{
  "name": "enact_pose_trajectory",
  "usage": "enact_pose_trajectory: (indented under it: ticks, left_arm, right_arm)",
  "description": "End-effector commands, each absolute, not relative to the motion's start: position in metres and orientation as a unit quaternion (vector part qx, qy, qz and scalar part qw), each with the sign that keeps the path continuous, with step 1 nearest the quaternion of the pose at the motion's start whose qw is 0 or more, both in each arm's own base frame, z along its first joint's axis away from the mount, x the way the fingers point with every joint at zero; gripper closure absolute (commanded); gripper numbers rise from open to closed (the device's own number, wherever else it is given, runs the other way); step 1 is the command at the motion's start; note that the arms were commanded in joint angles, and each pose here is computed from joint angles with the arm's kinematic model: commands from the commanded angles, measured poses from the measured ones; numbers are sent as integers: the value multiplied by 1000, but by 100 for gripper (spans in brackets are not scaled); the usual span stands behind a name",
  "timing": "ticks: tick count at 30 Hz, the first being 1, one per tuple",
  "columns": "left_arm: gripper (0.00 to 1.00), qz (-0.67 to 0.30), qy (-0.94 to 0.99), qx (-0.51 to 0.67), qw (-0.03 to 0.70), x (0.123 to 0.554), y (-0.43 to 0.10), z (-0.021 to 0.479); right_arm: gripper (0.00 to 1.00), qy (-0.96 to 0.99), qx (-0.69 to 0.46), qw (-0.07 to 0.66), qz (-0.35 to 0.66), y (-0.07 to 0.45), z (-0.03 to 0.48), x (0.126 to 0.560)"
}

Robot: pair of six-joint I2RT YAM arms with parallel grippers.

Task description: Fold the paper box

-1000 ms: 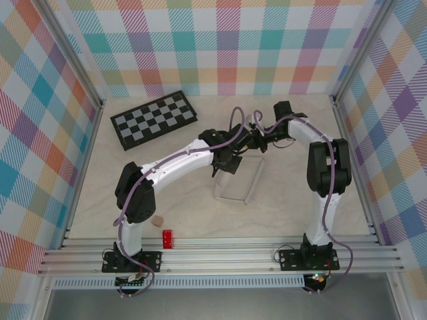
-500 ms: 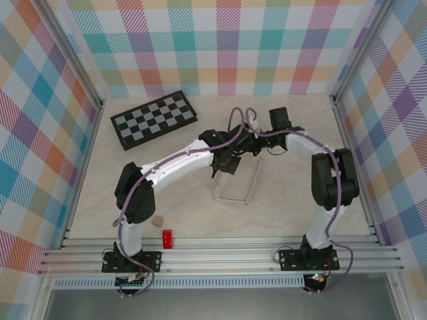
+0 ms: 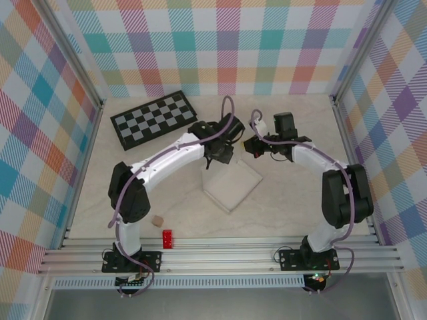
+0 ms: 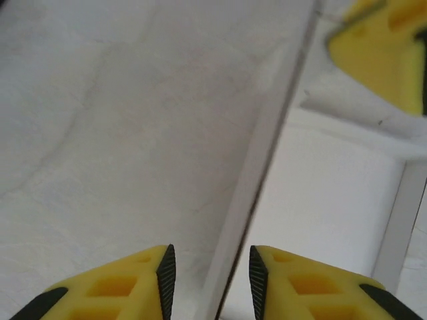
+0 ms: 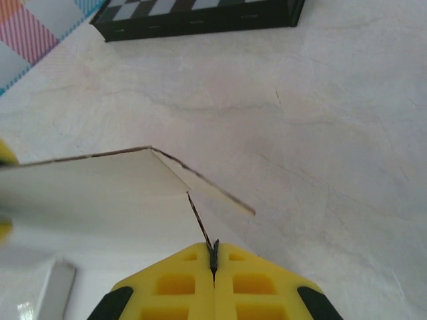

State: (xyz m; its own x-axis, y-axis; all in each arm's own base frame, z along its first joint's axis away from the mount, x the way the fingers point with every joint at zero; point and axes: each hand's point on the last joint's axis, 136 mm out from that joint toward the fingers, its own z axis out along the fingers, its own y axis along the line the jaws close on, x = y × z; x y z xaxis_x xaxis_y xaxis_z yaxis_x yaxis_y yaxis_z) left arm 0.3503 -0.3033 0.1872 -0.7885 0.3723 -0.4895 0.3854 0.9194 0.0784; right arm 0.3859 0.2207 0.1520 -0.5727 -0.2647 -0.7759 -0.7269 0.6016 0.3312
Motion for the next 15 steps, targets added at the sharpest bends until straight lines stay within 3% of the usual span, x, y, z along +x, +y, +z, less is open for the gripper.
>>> enact_pose_trajectory:
  ticks: [1,5,10,13,15]
  left_arm:
    - [61,-55,929,166,325,349,-285,250]
    - [59,-44,929,127,346,329,-243,260]
    - [58,-81,928,103,348,300,-200,238]
    - [66,-165,919,96,345,306,-184,224]
    - [65,-238,900,105,350,318,-187,226]
  right_arm:
    - [100,842,-284,344,304,212,149,380]
    - [100,861,-253,341,279,200,150,378]
    - [100,869,-242,344,263,195,157,373]
    - [100,864,-265,340,261,196,157,370]
    - [100,861,-271,337,268,198,156,368]
